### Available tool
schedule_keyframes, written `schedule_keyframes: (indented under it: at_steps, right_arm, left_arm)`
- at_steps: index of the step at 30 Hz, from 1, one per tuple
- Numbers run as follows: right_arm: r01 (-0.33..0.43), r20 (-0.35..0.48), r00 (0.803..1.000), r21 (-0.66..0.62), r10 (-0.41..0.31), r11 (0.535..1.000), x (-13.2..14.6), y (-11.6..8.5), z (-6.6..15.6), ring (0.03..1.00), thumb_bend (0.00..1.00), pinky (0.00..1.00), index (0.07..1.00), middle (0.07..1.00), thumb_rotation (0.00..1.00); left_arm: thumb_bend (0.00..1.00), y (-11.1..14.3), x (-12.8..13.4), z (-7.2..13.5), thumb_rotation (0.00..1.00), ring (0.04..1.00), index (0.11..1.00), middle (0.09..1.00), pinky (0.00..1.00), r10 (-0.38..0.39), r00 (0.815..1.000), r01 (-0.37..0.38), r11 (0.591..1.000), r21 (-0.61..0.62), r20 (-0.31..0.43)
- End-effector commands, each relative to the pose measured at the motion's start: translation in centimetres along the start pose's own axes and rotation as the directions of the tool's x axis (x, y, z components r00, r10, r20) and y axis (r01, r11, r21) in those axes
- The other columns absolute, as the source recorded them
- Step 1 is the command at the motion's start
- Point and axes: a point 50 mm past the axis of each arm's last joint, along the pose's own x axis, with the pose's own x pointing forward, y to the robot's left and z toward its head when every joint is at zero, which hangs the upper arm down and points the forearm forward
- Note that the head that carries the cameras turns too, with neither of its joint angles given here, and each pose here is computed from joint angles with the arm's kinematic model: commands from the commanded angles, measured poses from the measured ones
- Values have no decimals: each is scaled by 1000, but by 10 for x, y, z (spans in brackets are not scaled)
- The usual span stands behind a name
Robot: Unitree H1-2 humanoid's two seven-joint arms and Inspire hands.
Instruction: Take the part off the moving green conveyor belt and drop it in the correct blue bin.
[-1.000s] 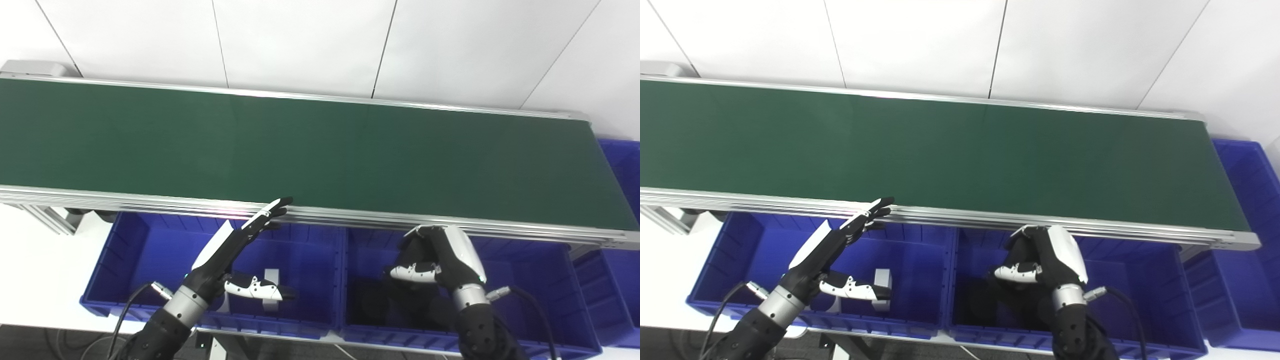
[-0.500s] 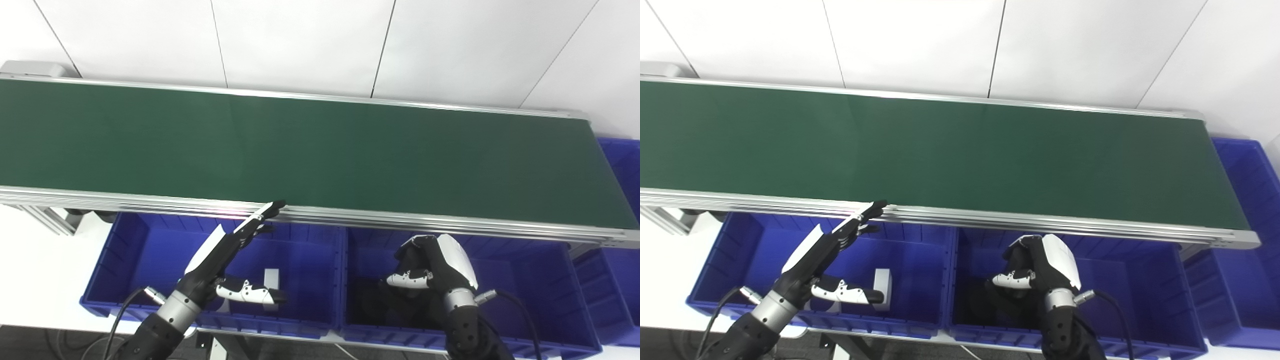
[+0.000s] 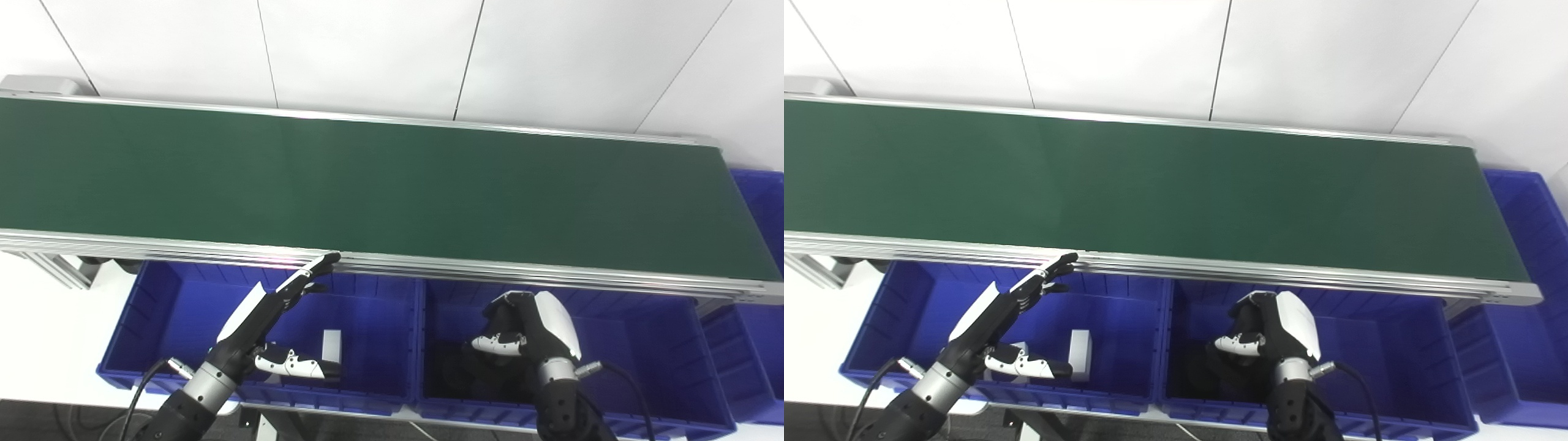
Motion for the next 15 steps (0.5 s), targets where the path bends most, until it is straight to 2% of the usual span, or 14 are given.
schedule_keyframes:
  at_steps: [1, 3, 5, 9, 11, 12, 14, 15]
  right_arm:
    - [41, 93, 995, 17, -42, 999, 0, -5, 14, 733, 633, 645, 697, 761, 177]
    - [39, 107, 993, 26, -41, 999, -3, -4, 15, 749, 655, 670, 730, 762, 199]
    - [35, 116, 993, 34, -38, 999, -6, -3, 15, 752, 674, 664, 747, 777, 317]
    - [19, 132, 991, 57, -26, 998, -12, -2, 17, 774, 693, 688, 768, 797, 401]
    - [11, 141, 990, 63, -20, 998, -14, -2, 16, 791, 731, 712, 781, 810, 507]
    - [8, 146, 989, 66, -18, 998, -15, -2, 16, 800, 798, 723, 791, 817, 627]
    - [0, 160, 987, 72, -12, 997, -16, -1, 16, 807, 849, 732, 802, 823, 708]
    - [-4, 168, 986, 76, -9, 997, -17, -1, 16, 817, 898, 745, 818, 831, 784]
  left_arm:
    - [899, 6, 3, 7, 291, 938, 940, 974, 836, 0, 998, -1, 1000, 20, 63]
    - [899, 7, 4, 7, 296, 934, 940, 972, 832, -8, 998, 5, 999, 40, 61]
    - [906, 7, 6, 6, 321, 909, 939, 962, 800, -16, 998, 13, 999, 52, 60]
    - [905, 7, 10, 6, 315, 937, 944, 967, 861, -28, 997, 26, 999, 42, 66]
    - [907, 7, 11, 6, 308, 946, 946, 971, 878, -30, 997, 27, 999, 40, 67]
    - [907, 6, 11, 6, 302, 951, 946, 972, 887, -30, 997, 28, 999, 36, 68]
    - [904, 6, 12, 5, 293, 952, 947, 973, 888, -32, 997, 30, 999, 26, 70]
    - [901, 6, 13, 5, 282, 948, 947, 972, 879, -33, 997, 31, 999, 22, 70]
